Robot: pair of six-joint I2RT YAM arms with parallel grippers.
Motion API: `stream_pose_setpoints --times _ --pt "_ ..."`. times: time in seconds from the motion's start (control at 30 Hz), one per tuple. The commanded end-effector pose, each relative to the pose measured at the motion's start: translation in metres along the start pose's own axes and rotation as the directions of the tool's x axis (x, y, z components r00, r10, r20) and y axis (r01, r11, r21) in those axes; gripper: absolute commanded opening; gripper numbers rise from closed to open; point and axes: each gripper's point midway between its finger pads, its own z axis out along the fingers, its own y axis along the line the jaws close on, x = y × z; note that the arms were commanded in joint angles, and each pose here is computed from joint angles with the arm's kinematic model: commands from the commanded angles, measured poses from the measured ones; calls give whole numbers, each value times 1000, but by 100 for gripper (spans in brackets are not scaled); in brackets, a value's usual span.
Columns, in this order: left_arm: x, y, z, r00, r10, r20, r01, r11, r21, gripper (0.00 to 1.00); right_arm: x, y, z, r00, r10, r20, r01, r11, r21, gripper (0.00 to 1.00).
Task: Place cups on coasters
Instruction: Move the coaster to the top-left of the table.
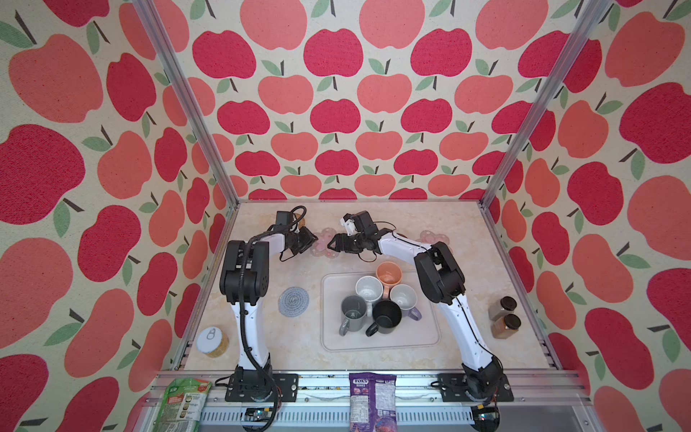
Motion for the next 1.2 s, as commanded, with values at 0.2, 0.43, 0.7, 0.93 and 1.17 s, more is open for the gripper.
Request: stream_pose_setpoints --times 0.2,0.43,0.7,0.93,1.17 --pt "32 25 -9 996 -63 -71 57 995 -82 42 38 -29 7 992 93 -91 -85 993 82 70" --pt "34 32 -25 997 -72 -40 68 994 -89 42 46 -15 16 990 90 -110 -84 995 51 70" --pt "30 46 -39 995 -101 -13 99 990 -98 42 55 16 31 988 52 -145 -52 999 0 70" --pt "33 50 -37 993 -116 -23 113 990 -88 42 55 20 37 987 49 -152 -50 999 -4 70" --pt "39 46 -50 994 -111 -10 110 991 -76 42 50 23 43 988 47 -149 -49 999 -12 70"
